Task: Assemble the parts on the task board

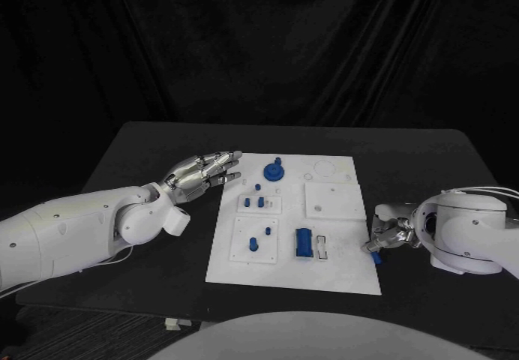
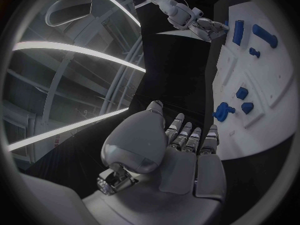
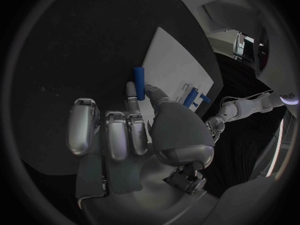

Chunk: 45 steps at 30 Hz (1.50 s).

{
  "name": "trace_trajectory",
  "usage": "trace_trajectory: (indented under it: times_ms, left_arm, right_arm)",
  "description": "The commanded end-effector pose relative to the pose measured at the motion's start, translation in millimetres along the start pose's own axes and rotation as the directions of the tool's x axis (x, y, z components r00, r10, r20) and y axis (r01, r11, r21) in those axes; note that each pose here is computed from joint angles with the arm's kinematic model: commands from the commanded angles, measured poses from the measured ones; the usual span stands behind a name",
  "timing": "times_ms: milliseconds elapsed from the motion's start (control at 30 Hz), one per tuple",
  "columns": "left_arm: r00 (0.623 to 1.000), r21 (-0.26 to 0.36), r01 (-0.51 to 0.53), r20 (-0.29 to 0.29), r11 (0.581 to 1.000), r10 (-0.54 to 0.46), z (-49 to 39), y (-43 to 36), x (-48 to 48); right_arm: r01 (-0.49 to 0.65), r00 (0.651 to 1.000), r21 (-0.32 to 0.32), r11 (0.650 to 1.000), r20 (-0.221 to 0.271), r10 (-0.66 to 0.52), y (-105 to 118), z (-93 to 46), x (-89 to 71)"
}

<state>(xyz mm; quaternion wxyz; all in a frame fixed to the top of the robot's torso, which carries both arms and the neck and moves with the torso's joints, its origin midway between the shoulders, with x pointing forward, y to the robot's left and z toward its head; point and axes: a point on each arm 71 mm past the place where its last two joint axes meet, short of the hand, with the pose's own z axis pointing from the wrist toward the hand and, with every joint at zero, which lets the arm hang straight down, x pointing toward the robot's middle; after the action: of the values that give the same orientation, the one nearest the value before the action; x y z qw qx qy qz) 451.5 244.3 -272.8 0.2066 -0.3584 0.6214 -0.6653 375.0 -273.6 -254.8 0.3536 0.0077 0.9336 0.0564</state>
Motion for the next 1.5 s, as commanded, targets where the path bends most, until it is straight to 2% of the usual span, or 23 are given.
trace_trajectory:
  times_ms: [33,233,433,733,933,1267,1500]
  left_arm:
    - [1.0,0.008,0.009,-0.014,1.0,-0.009,0.1,0.4,1.5]
    - [1.0,0.004,0.006,-0.009,1.0,-0.006,-0.5,0.7,0.3]
    - [1.0,0.003,0.008,-0.013,1.0,-0.007,1.1,1.2,1.1]
    - [1.0,0.003,0.01,-0.016,1.0,-0.009,0.9,1.2,1.8]
    - [1.0,0.003,0.011,-0.016,1.0,-0.011,-0.2,1.0,1.3]
    - [1.0,0.003,0.013,-0.019,1.0,-0.013,-0.7,0.9,1.0]
    - [1.0,0.001,0.015,-0.023,1.0,-0.015,-0.2,1.3,1.4]
  right_arm:
    - [-0.056,0.998,0.02,0.998,-0.004,0.056,-6.5,-2.3,2.7]
    - [-0.129,0.992,0.017,0.992,-0.002,0.129,-11.3,-12.4,-9.4]
    - [-0.178,0.984,-0.011,0.984,0.014,0.178,-5.7,-21.7,-27.8]
    - [-0.281,0.96,-0.065,0.958,-0.023,0.28,16.2,-19.4,-35.8]
    - [-0.336,0.942,-0.083,0.938,-0.027,0.335,26.7,-12.9,-30.3]
    - [-0.393,0.92,-0.11,0.913,-0.042,0.391,38.7,2.0,-5.6]
    - [-0.409,0.912,-0.133,0.903,-0.035,0.409,45.5,8.3,-0.3]
